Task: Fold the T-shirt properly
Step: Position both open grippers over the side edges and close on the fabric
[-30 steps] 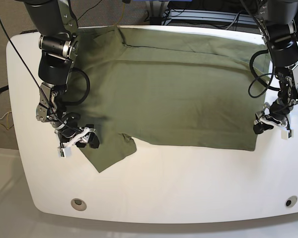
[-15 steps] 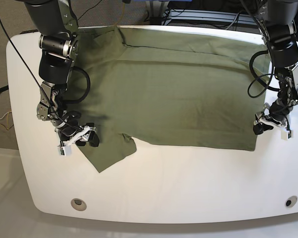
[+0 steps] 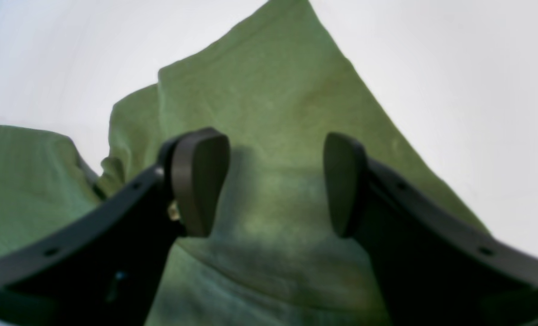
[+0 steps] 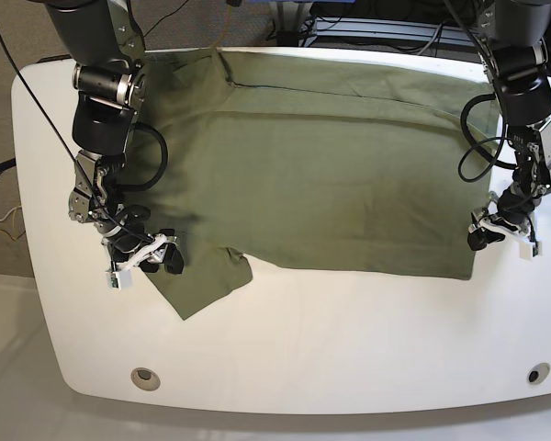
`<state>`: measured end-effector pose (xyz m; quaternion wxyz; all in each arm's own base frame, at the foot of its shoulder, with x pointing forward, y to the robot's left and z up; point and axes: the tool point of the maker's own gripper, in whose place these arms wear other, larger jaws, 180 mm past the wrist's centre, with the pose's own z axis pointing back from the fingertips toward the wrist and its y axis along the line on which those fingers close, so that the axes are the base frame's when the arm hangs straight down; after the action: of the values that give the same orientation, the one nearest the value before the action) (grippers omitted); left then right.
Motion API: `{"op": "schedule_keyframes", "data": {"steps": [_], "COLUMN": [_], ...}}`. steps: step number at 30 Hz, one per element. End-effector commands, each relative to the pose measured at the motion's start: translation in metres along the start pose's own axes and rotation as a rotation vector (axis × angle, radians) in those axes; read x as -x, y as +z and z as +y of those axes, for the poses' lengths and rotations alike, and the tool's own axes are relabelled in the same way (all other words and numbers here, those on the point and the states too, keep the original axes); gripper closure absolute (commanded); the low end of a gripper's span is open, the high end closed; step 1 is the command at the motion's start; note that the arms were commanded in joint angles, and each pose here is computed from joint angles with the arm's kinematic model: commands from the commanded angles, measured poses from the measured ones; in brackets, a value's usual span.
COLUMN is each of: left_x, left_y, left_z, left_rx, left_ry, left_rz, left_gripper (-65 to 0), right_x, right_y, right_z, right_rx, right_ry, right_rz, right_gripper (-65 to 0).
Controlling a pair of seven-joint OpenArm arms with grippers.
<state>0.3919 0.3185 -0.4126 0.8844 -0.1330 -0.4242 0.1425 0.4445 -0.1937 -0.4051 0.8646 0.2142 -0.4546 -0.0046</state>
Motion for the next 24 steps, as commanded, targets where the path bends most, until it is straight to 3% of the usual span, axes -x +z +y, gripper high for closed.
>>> {"op": "schedule_keyframes", "data": {"steps": [1, 24], "left_x": [-0.01, 0.0], "left_y": [-0.001, -0.007], "left_z": [-0.003, -0.024], "left_rx": [0.004, 0.082], "left_ry": [-0.01, -0.024], "left_rz": [-0.007, 0.019], "left_gripper": [-30.4, -28.2], "right_x": [-0.028, -0.017], "right_y": [0.002, 0.002], "right_z": [0.0, -0.001], "right_rx": [-0.006, 0.001], "right_ry": [0.02, 0.026], "right_rz": [-0.064, -0.032], "right_gripper": [-35.7, -35.7]}}
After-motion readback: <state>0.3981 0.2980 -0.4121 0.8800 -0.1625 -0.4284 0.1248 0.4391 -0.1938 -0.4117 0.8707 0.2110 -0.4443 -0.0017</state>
